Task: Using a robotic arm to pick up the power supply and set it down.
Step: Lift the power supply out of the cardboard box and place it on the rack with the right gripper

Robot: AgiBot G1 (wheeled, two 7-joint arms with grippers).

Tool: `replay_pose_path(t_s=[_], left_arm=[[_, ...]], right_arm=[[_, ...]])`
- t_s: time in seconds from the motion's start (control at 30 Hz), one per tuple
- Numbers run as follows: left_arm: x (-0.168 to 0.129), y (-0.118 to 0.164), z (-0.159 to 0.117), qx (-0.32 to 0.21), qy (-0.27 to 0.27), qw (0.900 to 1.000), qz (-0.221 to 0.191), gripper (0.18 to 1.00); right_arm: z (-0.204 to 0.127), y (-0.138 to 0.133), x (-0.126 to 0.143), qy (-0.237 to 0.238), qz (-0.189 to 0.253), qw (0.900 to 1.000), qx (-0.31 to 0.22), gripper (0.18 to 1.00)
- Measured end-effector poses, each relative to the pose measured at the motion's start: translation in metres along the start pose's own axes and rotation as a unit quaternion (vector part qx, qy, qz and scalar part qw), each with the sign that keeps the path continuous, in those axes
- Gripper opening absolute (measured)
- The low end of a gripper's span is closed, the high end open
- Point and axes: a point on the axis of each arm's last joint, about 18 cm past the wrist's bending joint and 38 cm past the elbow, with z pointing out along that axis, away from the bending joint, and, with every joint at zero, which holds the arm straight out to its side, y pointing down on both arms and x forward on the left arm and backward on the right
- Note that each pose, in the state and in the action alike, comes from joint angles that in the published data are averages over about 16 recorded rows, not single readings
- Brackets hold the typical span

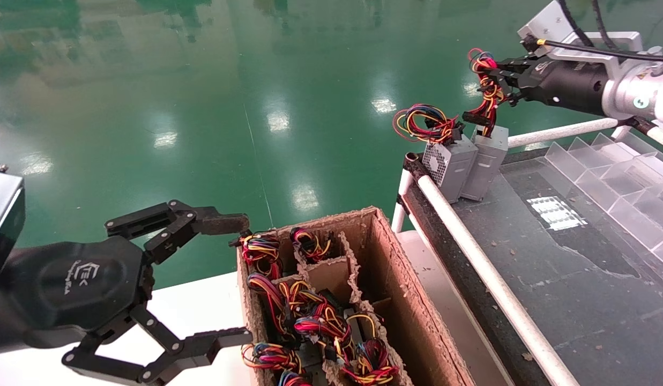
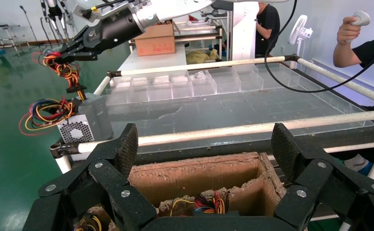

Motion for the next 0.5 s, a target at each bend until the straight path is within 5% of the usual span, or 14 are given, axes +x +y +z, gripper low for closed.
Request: replay_pose_path(t_s=[0.5], left_arm=[[0.0,0.0,0.0,0.0,0.0,1.0,0.0,1.001]], right_arm=[[0.014,-0.011,-0.016,-0.01,-0.001,1.0,0.008,0.234]])
